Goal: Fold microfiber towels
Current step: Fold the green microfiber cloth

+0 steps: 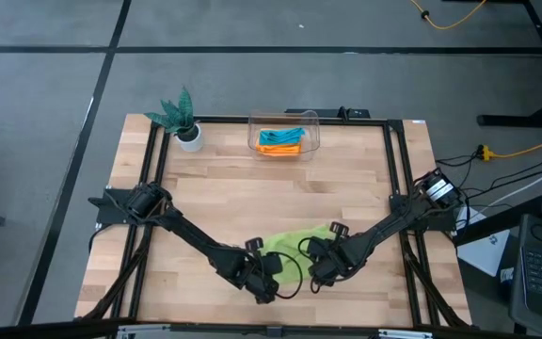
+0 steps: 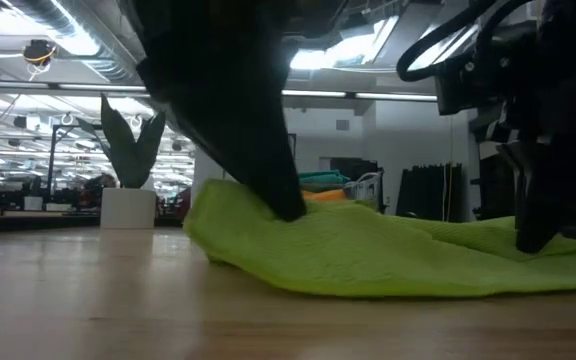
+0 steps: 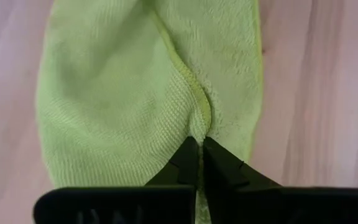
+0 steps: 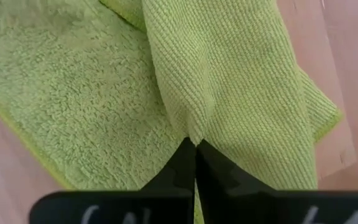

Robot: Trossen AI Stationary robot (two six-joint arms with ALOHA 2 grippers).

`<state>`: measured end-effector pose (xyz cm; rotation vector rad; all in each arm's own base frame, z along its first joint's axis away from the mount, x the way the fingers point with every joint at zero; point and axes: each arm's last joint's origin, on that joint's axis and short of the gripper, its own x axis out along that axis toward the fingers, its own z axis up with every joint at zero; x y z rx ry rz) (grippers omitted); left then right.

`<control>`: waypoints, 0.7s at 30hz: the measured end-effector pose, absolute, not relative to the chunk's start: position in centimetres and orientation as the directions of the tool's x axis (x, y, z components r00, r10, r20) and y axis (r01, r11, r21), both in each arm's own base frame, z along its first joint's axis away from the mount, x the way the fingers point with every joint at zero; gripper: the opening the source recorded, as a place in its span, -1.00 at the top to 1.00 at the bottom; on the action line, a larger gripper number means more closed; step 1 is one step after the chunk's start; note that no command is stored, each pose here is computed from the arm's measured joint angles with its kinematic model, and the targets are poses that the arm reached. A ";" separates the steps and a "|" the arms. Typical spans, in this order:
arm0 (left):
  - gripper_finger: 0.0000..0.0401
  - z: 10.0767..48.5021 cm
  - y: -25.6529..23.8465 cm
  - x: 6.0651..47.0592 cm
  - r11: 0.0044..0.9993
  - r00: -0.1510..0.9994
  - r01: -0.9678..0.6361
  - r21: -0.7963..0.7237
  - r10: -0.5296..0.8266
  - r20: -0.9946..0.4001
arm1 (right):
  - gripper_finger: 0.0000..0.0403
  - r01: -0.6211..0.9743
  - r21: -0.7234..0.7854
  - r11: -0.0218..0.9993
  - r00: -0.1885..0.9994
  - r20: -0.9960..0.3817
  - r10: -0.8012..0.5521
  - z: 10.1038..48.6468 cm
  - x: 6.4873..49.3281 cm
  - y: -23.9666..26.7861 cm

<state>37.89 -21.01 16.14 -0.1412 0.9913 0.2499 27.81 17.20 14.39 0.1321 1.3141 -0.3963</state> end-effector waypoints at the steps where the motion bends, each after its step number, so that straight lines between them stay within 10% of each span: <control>1: 0.96 16.3 -21.0 37.8 0.962 0.512 -0.272 0.006 0.150 -0.846 | 0.97 0.356 -0.127 0.926 0.199 -0.958 -0.208 14.5 27.8 17.2; 21: 0.68 16.9 -20.5 38.2 0.955 0.489 -0.296 -0.014 0.139 -0.861 | 0.98 0.366 -0.127 0.922 0.196 -0.958 -0.210 14.7 27.7 17.2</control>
